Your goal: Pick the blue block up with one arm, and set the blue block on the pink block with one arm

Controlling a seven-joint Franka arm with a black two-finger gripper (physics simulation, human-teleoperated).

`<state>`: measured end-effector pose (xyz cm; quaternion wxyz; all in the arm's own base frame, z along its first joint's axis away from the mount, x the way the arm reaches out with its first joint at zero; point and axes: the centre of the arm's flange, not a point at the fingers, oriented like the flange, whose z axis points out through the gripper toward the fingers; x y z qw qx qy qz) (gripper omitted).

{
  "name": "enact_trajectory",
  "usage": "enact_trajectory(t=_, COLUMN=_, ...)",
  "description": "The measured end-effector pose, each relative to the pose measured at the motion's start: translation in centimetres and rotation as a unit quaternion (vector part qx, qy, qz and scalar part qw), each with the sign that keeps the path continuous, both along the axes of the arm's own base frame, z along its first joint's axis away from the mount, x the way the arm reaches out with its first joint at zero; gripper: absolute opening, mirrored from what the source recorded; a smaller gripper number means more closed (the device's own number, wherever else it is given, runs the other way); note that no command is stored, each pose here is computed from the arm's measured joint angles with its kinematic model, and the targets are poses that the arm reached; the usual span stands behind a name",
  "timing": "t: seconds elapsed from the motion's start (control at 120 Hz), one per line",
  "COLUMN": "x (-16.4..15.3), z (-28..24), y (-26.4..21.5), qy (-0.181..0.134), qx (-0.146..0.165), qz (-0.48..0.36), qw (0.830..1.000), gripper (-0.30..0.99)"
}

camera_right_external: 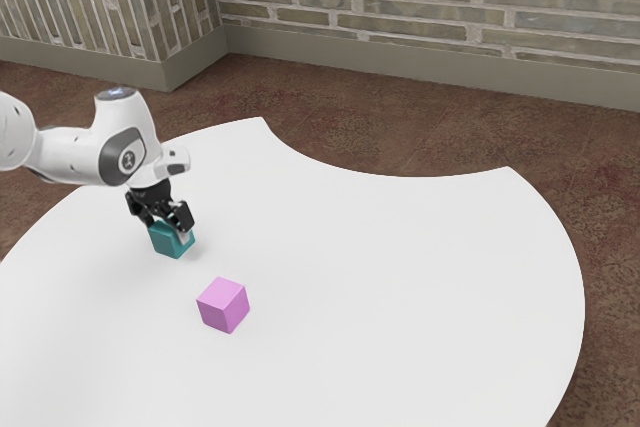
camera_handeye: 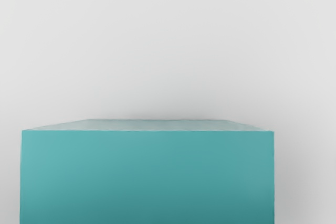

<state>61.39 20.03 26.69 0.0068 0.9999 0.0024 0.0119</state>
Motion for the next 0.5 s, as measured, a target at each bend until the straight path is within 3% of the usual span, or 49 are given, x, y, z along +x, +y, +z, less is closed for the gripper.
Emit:
enact_trajectory(t=0.242, x=-0.11, z=-0.43, y=0.66, qy=-0.001, qx=0.000, qz=0.007, qw=1.000, gripper=0.61)
enact_trajectory(t=0.5, x=-0.09, z=-0.27, y=0.88, qy=-0.003, qx=0.002, qz=0.008, qw=1.000, gripper=0.43)
